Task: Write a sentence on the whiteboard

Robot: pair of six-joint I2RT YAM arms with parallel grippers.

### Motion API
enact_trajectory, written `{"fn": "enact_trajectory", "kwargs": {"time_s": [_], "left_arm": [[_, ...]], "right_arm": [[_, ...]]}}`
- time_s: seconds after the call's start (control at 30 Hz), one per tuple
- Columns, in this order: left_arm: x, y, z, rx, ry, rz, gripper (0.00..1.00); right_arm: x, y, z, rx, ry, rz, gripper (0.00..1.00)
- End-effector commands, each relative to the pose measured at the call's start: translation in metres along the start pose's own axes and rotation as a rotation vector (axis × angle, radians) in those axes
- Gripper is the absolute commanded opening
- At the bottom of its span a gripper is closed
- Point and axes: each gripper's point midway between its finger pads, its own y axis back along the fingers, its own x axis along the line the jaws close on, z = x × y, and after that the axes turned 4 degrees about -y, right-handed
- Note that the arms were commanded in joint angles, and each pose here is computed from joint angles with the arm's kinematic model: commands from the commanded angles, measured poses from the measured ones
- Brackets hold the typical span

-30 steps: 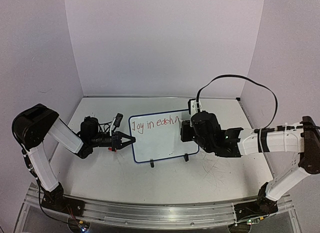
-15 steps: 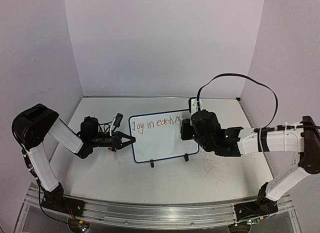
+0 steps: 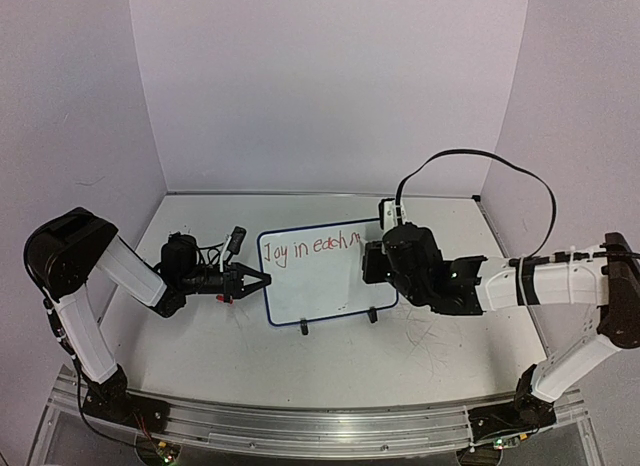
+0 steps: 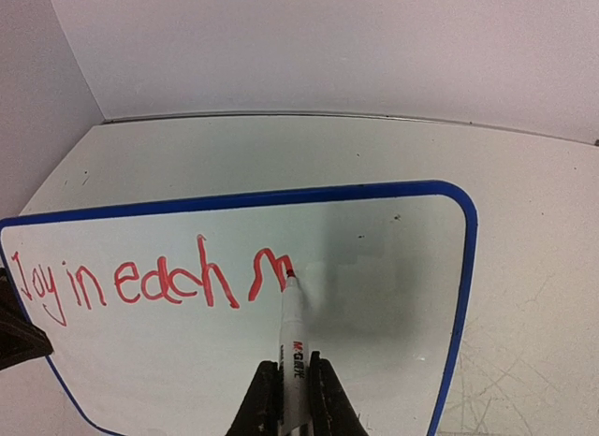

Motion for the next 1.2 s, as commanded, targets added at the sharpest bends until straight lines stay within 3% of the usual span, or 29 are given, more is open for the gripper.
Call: {"fn": "enact_trajectory", "kwargs": {"time_s": [0.0, 0.33, 0.7, 1.17], "left_arm": [[0.008, 0.0, 0.002, 0.008, -0.002, 0.05, 0.0], [0.007, -0.001, 0.002, 0.01, -0.003, 0.049, 0.0], [0.008, -0.001, 0.001, 0.012, -0.002, 0.049, 0.0], [0.008, -0.001, 0.001, 0.012, -0.003, 0.052, 0.0]], "right_arm": [[-0.002, 0.006, -0.003, 0.015, -0.028, 0.01, 0.0], [-0.002, 0.009, -0.007, 0.023, -0.034, 0.009, 0.0], [0.001, 0.024, 0.029, -0.068, -0.055, 0.035, 0.0], [-0.003, 0.008, 0.031, -0.071, -0.046, 0.019, 0.0]]}}
